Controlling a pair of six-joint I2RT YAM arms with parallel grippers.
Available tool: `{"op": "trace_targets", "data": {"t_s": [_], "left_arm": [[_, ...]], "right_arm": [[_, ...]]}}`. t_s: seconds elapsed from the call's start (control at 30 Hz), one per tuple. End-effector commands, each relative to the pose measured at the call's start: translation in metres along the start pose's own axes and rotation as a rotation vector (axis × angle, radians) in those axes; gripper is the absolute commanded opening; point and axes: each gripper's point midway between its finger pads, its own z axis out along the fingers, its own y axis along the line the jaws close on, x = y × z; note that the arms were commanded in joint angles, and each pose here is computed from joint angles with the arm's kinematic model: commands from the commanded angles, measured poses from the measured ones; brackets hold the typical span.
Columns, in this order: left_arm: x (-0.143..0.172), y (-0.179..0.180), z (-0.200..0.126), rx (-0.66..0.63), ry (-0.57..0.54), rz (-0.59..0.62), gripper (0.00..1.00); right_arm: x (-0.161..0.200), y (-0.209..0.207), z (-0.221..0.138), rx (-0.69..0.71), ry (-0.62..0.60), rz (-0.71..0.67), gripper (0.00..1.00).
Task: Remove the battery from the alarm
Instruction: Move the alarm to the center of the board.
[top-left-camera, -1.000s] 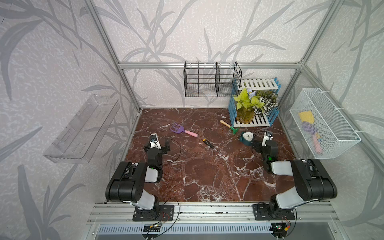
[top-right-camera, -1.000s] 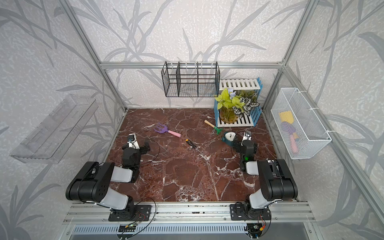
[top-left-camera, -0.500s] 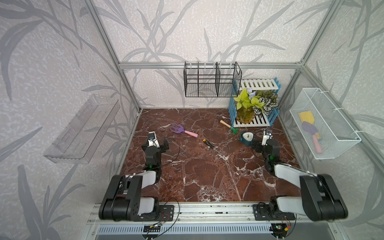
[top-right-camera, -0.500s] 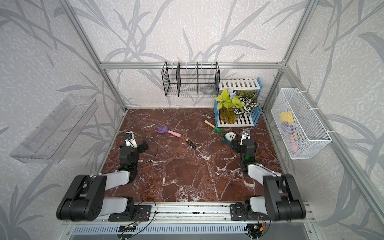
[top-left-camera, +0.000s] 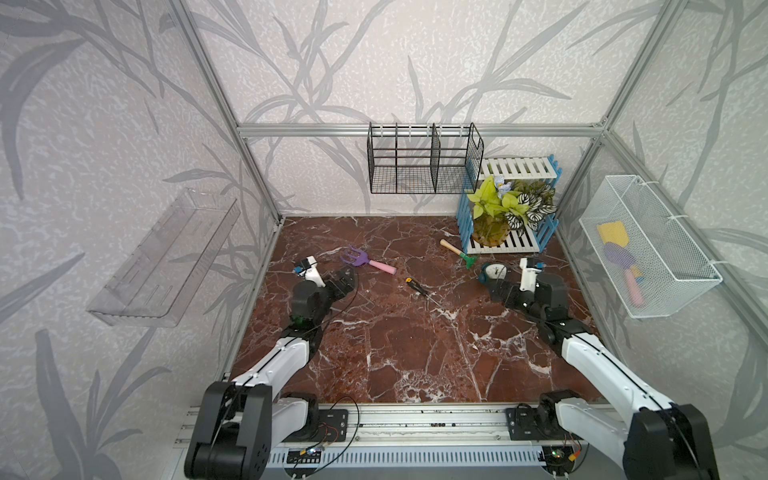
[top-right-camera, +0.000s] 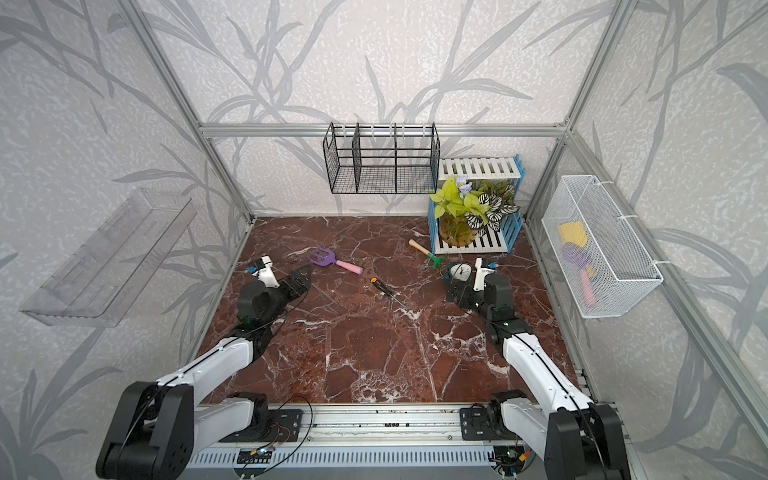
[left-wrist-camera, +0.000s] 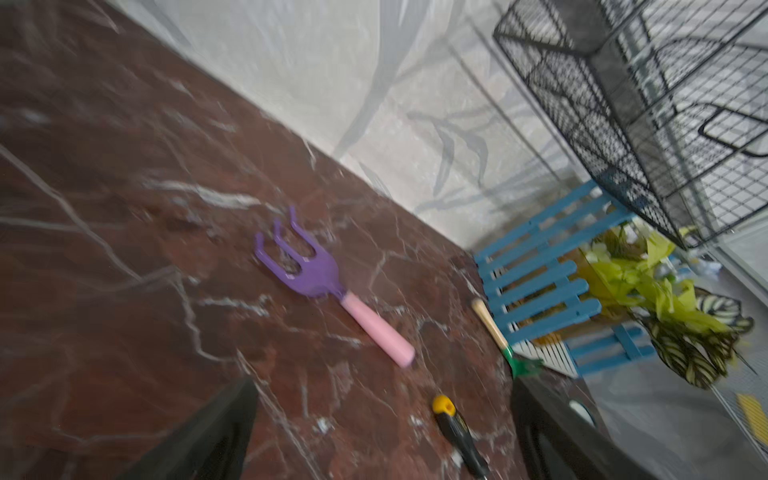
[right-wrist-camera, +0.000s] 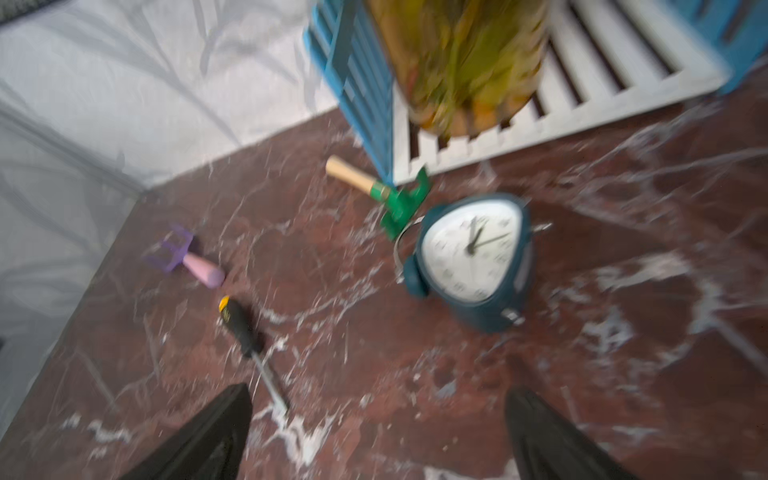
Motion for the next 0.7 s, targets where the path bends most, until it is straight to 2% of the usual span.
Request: {"op": "trace_targets", "data": {"t_s": [0.0,0.07,0.13,0.2,0.27,0.37,0.5,0.67], "left_arm": [[0.025,-0.056,0.015,0.156,0.159,-0.008,1.0],[0.038,-0.064,0.019,0.158,0.185,-0.01,1.0],[0.045,-0.065,0.022,0.156,0.186,-0.031,1.0],[0.051,-0.065,0.026,0.159,0.2,-0.051,1.0],[0.054,-0.068,0.031,0.166,0.216,-0.046,1.0],[0.056,-0.068,0.036,0.161,0.227,-0.037,1.0],[0.056,-0.068,0.039,0.158,0.226,-0.028,1.0],[0.056,-0.071,0.043,0.169,0.237,-0.013,1.0]], "right_arm": [[0.018,0.033,0.007,-0.043,0.204,-0.168,0.99],[0.025,0.033,0.015,0.024,0.274,-0.22,0.99],[0.021,0.021,0.019,0.138,0.305,-0.17,0.99],[0.007,-0.01,0.014,0.348,0.261,-0.062,0.99],[-0.01,-0.028,0.009,0.465,0.178,0.048,0.99],[-0.021,-0.048,0.009,0.564,0.137,0.211,0.99],[-0.017,-0.073,0.016,0.73,0.215,0.417,0.99],[-0.023,-0.085,0.053,0.76,0.286,0.468,0.99]]}}
